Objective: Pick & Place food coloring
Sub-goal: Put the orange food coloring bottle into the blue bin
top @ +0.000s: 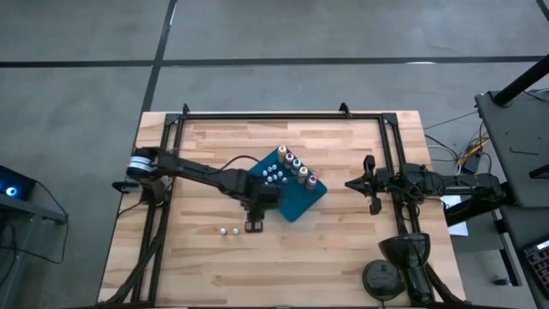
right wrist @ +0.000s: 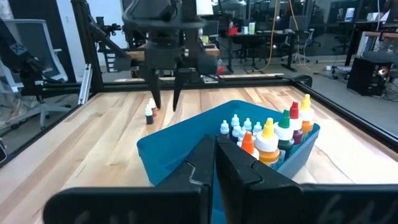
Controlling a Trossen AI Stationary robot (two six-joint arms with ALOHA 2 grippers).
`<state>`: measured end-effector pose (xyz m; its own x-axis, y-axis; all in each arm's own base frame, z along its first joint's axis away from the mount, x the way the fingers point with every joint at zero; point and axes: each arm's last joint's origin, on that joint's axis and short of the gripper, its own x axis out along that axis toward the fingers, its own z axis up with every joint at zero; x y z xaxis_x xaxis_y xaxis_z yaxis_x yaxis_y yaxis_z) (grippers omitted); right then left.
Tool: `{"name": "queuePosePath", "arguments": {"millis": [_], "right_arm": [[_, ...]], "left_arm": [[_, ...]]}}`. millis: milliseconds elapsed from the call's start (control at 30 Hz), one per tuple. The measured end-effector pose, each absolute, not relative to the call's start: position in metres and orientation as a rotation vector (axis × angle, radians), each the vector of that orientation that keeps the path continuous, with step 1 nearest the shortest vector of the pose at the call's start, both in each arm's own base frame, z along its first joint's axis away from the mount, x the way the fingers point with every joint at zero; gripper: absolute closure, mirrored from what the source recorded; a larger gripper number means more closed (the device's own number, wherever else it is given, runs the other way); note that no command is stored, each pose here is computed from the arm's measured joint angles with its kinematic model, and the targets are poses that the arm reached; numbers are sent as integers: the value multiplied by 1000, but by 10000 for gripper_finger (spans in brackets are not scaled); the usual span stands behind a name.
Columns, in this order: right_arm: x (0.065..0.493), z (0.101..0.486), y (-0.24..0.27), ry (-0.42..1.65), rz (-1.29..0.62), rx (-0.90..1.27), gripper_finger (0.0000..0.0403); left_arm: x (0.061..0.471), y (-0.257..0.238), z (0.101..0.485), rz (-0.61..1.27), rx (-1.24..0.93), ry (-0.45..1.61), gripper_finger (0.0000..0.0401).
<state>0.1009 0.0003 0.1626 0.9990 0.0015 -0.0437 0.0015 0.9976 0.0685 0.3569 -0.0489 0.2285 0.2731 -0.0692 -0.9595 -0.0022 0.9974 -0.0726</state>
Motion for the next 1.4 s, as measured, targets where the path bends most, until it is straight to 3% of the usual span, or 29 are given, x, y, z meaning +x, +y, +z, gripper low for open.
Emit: {"name": "queuePosePath", "arguments": {"millis": [667, 1400], "right_arm": [[101, 163, 0, 43, 0, 69, 394], [101, 163, 0, 43, 1, 70, 394]], "left_arm": [[244, -73, 213, -164, -19, 1193, 293], [221, -102, 203, -204, -39, 1243, 293]]}}
